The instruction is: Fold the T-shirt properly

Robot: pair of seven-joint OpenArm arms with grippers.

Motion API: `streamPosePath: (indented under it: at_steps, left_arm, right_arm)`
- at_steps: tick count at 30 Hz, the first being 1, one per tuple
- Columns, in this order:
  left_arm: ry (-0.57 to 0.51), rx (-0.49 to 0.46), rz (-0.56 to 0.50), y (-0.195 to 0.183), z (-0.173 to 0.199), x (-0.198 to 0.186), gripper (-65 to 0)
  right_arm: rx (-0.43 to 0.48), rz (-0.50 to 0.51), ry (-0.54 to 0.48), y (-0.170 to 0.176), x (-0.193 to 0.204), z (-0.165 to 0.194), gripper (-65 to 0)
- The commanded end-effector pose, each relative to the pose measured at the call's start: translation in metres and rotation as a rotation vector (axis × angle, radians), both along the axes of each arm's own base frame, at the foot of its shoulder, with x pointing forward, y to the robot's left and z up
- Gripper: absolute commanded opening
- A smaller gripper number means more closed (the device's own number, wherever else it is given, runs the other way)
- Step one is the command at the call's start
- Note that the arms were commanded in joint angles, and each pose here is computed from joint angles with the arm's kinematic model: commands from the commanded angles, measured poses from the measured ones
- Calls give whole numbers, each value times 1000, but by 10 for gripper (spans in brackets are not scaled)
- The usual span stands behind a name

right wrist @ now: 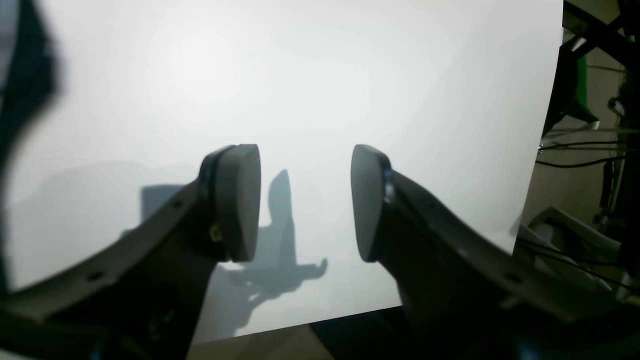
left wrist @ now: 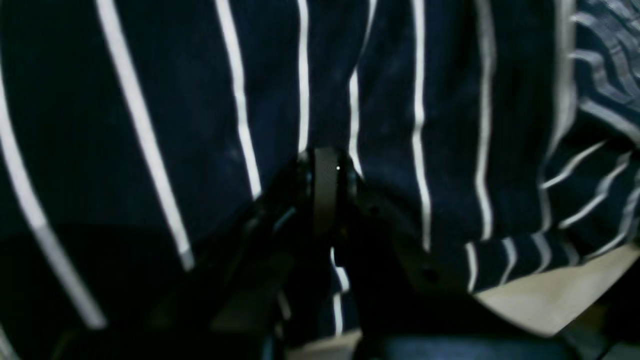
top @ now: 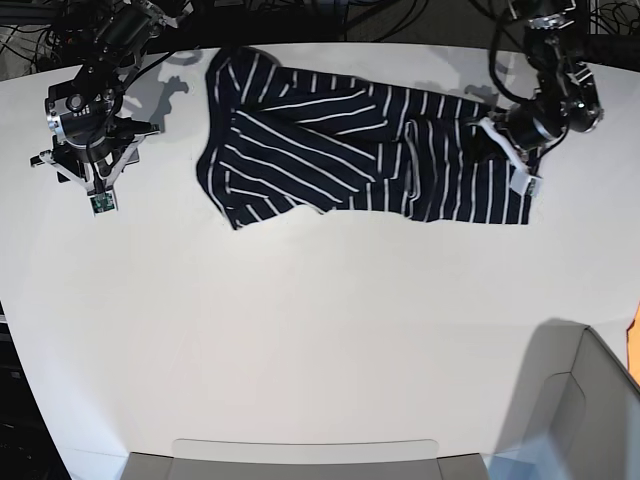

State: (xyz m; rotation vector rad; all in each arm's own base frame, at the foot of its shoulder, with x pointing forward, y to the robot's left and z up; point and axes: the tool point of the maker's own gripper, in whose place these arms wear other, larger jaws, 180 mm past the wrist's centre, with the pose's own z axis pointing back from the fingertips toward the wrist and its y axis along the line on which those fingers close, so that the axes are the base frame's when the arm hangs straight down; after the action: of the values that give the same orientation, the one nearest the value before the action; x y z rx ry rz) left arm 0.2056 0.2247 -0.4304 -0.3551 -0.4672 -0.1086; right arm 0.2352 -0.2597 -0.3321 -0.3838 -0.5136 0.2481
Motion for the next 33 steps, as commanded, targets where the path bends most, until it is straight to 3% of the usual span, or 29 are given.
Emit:
streamPosePath:
  at_steps: [1,13,17,18,24,30,33]
  left_arm:
    - [66,75,-22,11,-3,-11,-650]
    - [-63,194,-114,1,56,17,-650]
    - [-56,197,-115,2,55,17,-650]
    - [-54,196,-115,2,55,16,-650]
    - [-48,197,-125,0,53,15,-650]
    - [-46,192,-125,-2,52,14,-650]
    - [-45,195,-126,-1,52,14,-650]
  right_arm:
    - [-12,19,-35,0,8,9,-359]
    - [34,12,-24,13,4,2,-359]
    - [47,-46,117,11,-19,-10,-359]
    - [72,-41,135,14,-21,-12,-359]
    - [329,148,-35,62,7,1,-359]
    - [589,343,-217,107,25,38,-359]
    - [719,374,-224,130,10,36,-359]
